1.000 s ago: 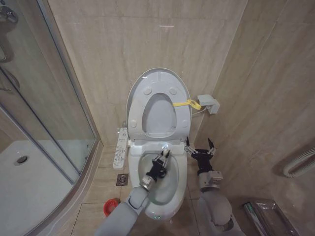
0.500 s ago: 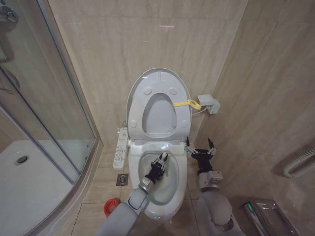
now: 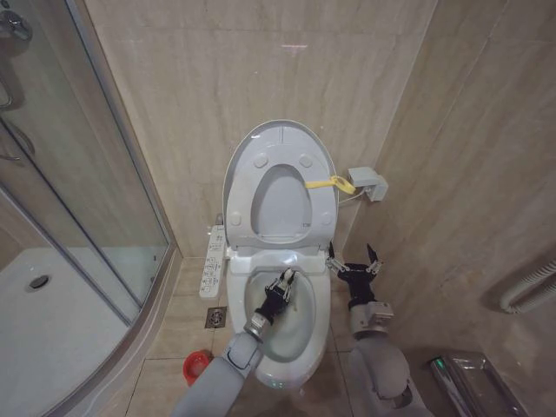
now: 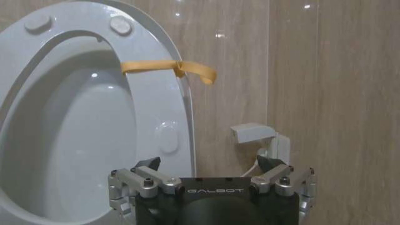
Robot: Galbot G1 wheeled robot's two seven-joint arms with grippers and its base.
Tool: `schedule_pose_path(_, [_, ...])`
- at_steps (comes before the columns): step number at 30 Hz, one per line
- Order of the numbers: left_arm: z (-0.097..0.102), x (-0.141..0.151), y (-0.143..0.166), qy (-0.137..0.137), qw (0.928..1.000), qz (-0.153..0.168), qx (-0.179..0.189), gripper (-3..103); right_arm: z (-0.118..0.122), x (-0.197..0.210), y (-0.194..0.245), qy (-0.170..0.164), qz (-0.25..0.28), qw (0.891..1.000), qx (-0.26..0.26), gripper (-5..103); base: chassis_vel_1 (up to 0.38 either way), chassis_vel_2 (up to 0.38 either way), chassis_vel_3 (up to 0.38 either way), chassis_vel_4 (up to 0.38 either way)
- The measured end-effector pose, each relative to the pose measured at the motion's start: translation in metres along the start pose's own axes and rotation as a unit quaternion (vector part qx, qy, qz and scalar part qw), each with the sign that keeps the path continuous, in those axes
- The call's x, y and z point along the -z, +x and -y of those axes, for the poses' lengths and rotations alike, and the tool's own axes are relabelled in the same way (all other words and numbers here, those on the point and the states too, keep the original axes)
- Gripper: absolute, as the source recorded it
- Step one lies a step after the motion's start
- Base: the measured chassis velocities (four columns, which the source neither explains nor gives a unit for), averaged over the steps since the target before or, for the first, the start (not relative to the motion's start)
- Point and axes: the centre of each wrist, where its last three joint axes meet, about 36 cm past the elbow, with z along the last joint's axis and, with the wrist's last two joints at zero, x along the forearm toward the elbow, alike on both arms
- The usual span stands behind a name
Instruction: Open the toilet lid, clean the toilet bowl with a toilet brush, close the toilet lid, and flush.
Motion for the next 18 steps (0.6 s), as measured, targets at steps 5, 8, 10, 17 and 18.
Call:
schedule_pose_path(5, [0.016, 0.014, -0.005, 0.018, 0.9996, 0.017, -0.014, 19, 0.0, 0.0, 0.0, 0.0, 0.0, 1.0, 0.0, 100, 0.0, 0.0, 0.0, 0.0])
schedule_pose_path(8, [0.018, -0.002, 0.004, 0.017, 0.9996, -0.004, -0.022, 19, 0.0, 0.0, 0.0, 0.0, 0.0, 1.0, 0.0, 100, 0.0, 0.0, 0.0, 0.0])
schedule_pose_path(10, [0.016, -0.009, 0.008, 0.015, 0.9996, -0.011, -0.022, 19, 0.0, 0.0, 0.0, 0.0, 0.0, 1.0, 0.0, 100, 0.0, 0.0, 0.0, 0.0])
schedule_pose_path(17, [0.019, 0.005, 0.002, 0.027, 0.9994, 0.004, -0.021, 19, 0.0, 0.0, 0.0, 0.0, 0.0, 1.0, 0.0, 100, 0.0, 0.0, 0.0, 0.0])
schedule_pose_path(18, [0.023, 0.008, 0.0, 0.03, 0.9992, 0.006, -0.024, 19, 0.0, 0.0, 0.0, 0.0, 0.0, 1.0, 0.0, 100, 0.0, 0.0, 0.0, 0.0])
